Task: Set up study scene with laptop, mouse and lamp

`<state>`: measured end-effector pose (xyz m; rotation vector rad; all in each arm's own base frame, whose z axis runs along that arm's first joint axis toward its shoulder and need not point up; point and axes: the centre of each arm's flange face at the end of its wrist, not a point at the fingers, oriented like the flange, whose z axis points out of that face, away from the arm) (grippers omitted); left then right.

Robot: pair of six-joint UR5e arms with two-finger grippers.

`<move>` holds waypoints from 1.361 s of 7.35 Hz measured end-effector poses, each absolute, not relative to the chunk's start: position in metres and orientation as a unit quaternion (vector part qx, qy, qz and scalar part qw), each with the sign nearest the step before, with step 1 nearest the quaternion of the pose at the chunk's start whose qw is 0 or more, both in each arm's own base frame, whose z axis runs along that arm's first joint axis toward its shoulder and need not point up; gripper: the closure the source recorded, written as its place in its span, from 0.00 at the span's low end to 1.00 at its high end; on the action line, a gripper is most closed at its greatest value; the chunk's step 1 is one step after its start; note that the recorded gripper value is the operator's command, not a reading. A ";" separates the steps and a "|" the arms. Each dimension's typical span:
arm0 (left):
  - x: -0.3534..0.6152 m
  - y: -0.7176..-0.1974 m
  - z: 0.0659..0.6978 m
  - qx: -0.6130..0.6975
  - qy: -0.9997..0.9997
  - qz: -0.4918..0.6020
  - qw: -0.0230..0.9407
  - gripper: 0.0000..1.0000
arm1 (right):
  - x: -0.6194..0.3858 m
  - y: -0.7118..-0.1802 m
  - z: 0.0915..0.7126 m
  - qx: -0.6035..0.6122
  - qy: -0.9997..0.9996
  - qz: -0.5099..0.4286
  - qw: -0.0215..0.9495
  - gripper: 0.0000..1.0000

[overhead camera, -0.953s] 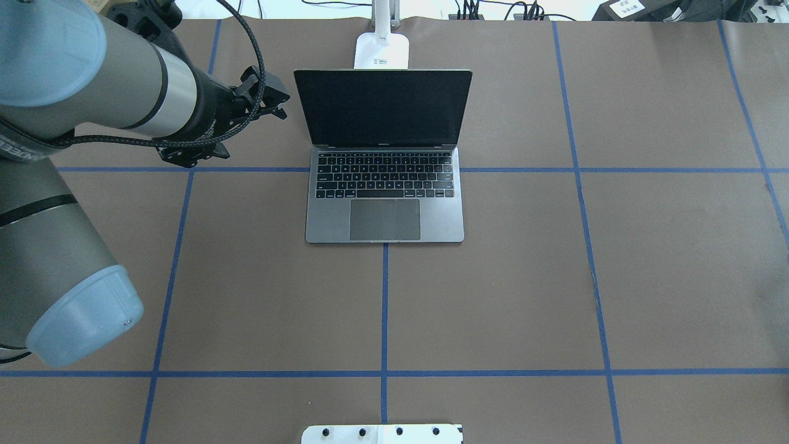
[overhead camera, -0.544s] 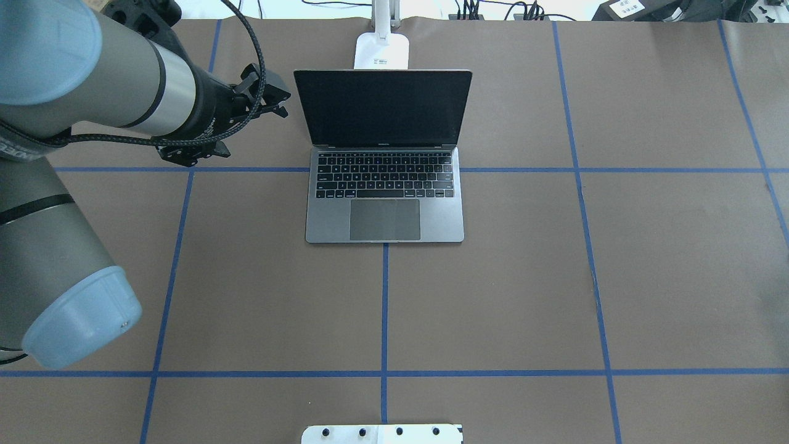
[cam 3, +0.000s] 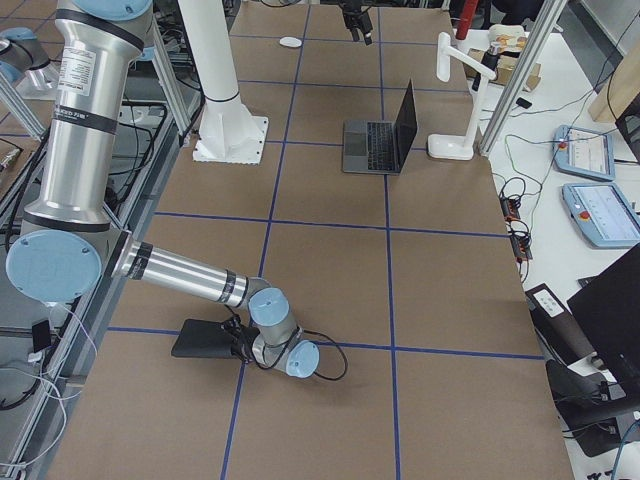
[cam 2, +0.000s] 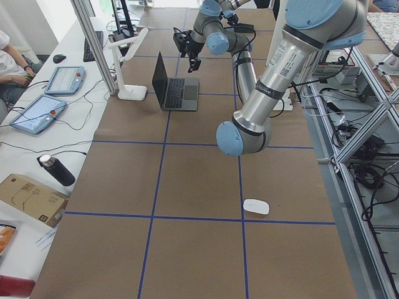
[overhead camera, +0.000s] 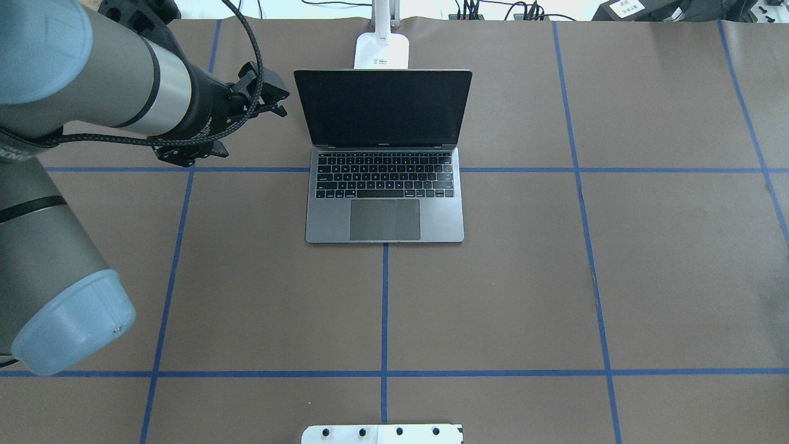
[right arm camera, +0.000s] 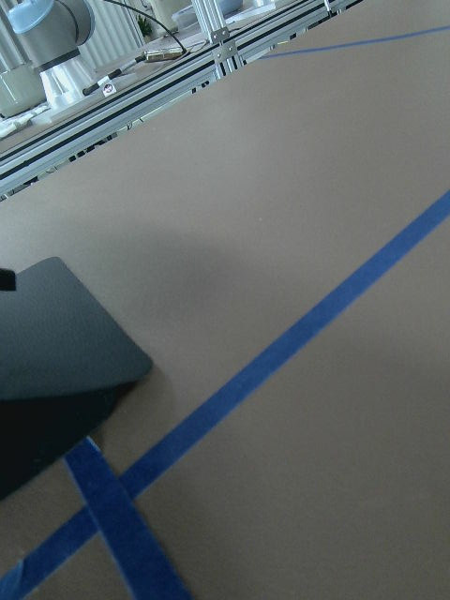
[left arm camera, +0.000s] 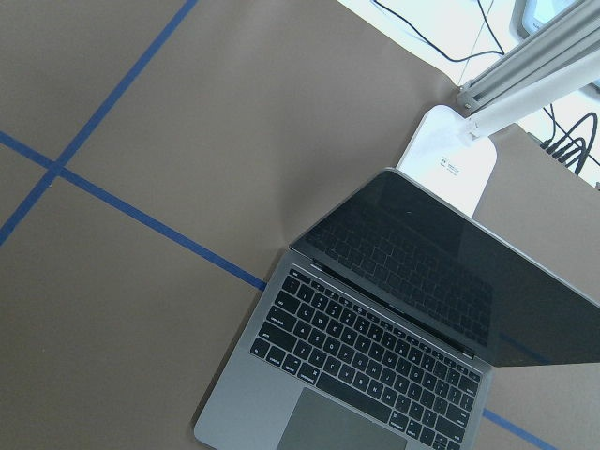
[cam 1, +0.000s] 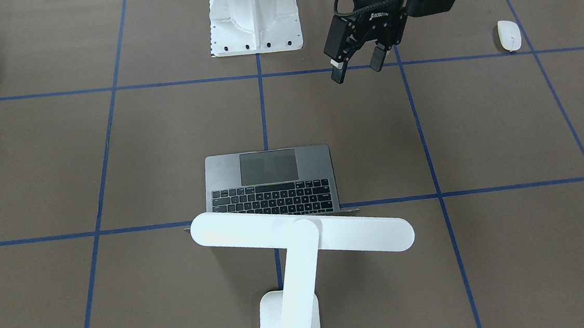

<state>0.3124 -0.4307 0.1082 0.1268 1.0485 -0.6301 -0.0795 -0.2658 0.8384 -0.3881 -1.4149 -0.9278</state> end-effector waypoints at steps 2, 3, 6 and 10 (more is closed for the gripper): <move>0.312 -0.430 0.108 0.059 0.492 -0.296 0.817 0.00 | -0.091 -0.270 0.832 -0.168 -0.629 -0.402 0.644 0.81; 0.312 -0.430 0.108 0.059 0.491 -0.296 0.817 0.00 | -0.094 -0.270 0.831 -0.169 -0.630 -0.401 0.643 1.00; 0.312 -0.430 0.109 0.059 0.490 -0.296 0.818 0.00 | -0.093 -0.267 0.832 -0.165 -0.633 -0.406 0.639 1.00; 0.312 -0.430 0.109 0.058 0.490 -0.297 0.818 0.00 | -0.102 -0.286 0.770 -0.165 -0.635 -0.402 0.638 1.00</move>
